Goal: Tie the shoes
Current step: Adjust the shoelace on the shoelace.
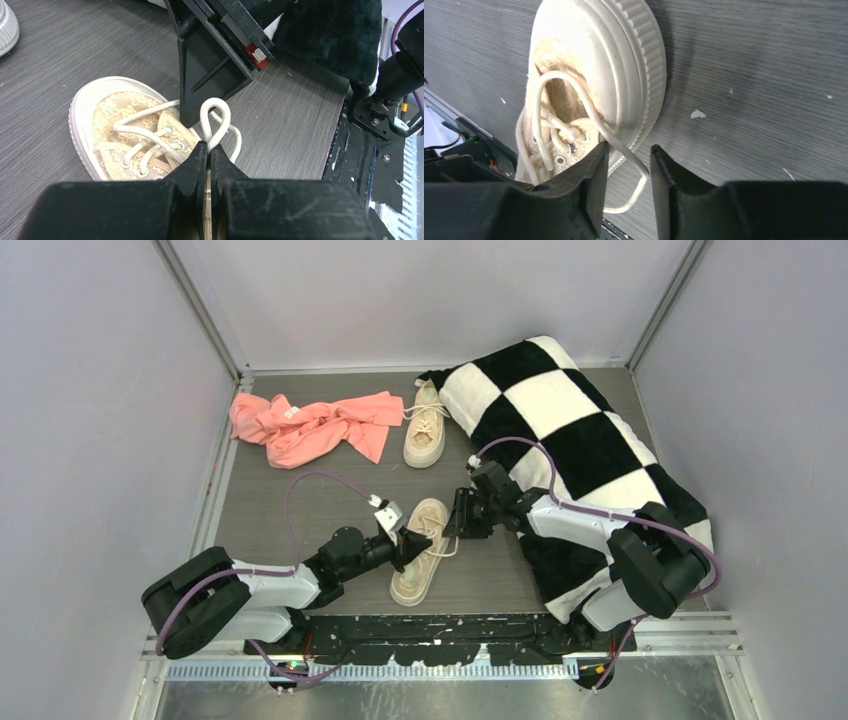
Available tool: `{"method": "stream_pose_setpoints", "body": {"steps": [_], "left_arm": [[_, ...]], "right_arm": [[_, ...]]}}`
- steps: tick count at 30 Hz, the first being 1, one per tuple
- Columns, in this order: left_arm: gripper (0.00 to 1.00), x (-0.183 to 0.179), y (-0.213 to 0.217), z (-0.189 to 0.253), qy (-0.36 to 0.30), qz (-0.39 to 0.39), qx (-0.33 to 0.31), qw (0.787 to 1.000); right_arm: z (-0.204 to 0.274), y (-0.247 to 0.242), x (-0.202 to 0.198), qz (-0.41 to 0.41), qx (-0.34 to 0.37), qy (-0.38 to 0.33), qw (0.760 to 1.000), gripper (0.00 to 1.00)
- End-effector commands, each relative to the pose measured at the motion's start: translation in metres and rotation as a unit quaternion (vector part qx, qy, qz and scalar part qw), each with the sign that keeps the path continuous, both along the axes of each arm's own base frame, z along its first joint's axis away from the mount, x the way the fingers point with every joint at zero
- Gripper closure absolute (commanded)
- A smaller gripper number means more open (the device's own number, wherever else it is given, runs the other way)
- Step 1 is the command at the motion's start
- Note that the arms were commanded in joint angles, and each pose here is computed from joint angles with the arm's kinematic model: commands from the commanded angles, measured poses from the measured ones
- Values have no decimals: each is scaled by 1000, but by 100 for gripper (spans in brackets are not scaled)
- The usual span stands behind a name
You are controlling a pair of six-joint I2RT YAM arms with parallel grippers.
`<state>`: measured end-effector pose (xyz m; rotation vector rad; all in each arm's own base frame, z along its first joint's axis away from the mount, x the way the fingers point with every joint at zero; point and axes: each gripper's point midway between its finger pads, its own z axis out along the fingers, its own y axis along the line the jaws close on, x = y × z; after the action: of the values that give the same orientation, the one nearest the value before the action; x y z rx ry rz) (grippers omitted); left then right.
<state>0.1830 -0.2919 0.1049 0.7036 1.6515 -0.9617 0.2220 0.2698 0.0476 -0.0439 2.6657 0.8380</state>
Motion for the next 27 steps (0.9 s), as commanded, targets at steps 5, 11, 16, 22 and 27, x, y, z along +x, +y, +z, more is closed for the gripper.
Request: {"method": "stream_pose_setpoints", "body": {"steps": [5, 11, 16, 22, 27], "left_arm": [[100, 5, -2, 10, -21, 5, -16, 1000], [100, 3, -1, 4, -16, 4, -11, 1000], [100, 3, -2, 2, -13, 4, -9, 1000], [100, 2, -3, 2, -12, -1, -10, 1000], [100, -1, -4, 3, -10, -8, -12, 1000]], "right_arm": [[6, -7, 17, -28, 9, -30, 999, 99], [41, -17, 8, -32, 21, -62, 997, 99], [73, -6, -7, -2, 23, -94, 995, 99], [111, 20, -10, 4, 54, -134, 990, 99], [127, 35, 4, 6, 69, -154, 986, 99]]}}
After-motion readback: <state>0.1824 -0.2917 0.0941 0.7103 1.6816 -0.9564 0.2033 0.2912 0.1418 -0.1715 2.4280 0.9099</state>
